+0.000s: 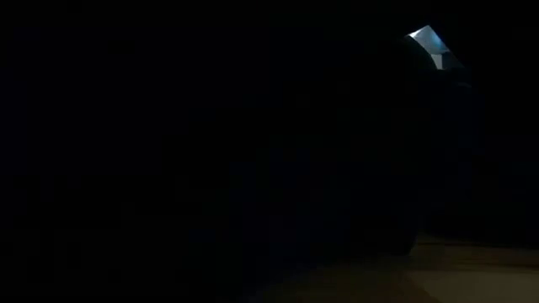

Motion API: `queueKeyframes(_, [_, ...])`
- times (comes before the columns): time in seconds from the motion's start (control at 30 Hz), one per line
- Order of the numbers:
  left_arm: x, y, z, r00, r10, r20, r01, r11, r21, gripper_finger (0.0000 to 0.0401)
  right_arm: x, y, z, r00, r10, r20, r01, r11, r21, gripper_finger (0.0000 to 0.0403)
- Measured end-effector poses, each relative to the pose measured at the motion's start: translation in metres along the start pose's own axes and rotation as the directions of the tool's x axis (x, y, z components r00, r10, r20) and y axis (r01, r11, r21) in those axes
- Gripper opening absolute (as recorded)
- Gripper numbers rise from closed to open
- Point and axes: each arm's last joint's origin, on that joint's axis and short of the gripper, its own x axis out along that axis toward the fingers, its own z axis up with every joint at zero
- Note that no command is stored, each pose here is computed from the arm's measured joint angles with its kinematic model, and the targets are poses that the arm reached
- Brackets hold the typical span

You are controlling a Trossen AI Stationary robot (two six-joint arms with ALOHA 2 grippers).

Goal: Sort clothes
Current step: Put the pink underwear into the white bin

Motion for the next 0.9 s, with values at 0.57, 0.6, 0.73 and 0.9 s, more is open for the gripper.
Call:
queueKeyframes(0.57, [0.001, -0.005, -0.004, 0.998, -0.046, -0.039, 0.040, 0.989, -0.143, 0.0008, 0.074, 0.072, 0.004, 0.942, 0.123, -0.311, -0.166, 0.979, -0.116, 0.0232])
queueKeyframes(0.6, [0.001, -0.006, -0.004, 0.998, -0.047, -0.042, 0.041, 0.989, -0.142, 0.0008, 0.079, 0.079, 0.000, 0.938, 0.117, -0.327, -0.171, 0.975, -0.140, 0.0237])
queueKeyframes(0.73, [0.001, -0.006, -0.004, 0.998, -0.047, -0.045, 0.040, 0.989, -0.142, 0.0008, 0.105, 0.106, -0.019, 0.919, 0.120, -0.374, -0.213, 0.952, -0.219, 0.0243])
queueKeyframes(0.9, [0.001, -0.006, -0.005, 0.998, -0.041, -0.047, 0.034, 0.989, -0.146, 0.0008, 0.142, 0.136, -0.038, 0.915, 0.124, -0.384, -0.244, 0.928, -0.281, 0.0244])
